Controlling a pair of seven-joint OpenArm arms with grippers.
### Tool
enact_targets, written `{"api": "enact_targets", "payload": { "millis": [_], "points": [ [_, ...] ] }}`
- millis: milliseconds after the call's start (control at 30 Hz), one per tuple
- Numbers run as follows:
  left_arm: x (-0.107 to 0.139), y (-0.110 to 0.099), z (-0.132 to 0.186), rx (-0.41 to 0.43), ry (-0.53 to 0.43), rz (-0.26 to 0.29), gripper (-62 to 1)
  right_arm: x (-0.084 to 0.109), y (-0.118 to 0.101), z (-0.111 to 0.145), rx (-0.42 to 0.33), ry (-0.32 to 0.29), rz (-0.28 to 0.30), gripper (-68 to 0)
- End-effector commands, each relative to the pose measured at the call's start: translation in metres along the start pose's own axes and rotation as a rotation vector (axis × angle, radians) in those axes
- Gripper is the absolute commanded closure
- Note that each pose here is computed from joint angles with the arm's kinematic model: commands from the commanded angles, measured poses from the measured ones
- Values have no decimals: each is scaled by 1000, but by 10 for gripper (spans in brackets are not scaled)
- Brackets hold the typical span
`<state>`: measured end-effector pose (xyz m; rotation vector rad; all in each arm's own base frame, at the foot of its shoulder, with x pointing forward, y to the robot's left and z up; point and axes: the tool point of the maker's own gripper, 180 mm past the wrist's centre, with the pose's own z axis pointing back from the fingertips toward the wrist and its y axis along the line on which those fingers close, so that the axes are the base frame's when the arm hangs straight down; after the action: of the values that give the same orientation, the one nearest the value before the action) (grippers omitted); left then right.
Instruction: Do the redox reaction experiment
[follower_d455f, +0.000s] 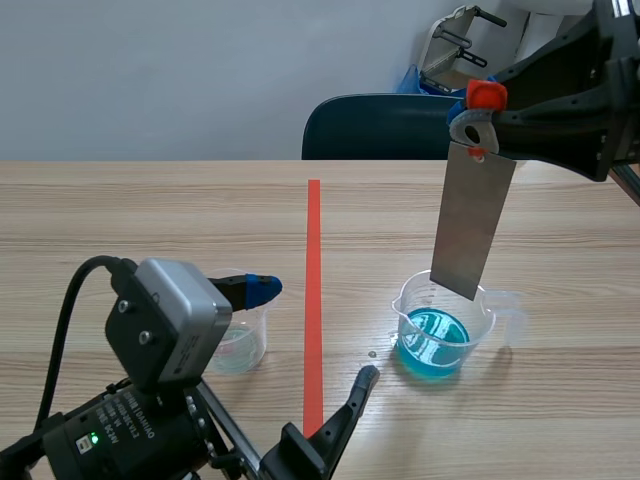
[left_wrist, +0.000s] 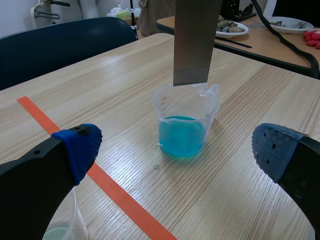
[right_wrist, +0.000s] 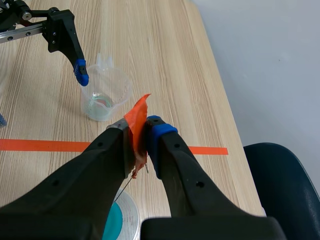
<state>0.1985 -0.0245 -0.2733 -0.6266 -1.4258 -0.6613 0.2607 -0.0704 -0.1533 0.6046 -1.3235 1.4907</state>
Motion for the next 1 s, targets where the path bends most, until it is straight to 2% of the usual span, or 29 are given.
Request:
{"api": "enact_targets", "payload": {
  "millis": [0, 967],
  "points": [
    [9, -1, -2, 5, -37, 11, -623, 12, -6, 1, -7, -30, 27, -7],
    [9, -1, -2, 5, -37, 11, -623, 10, -5, -2, -2, -22, 42, -7]
  ]
}}
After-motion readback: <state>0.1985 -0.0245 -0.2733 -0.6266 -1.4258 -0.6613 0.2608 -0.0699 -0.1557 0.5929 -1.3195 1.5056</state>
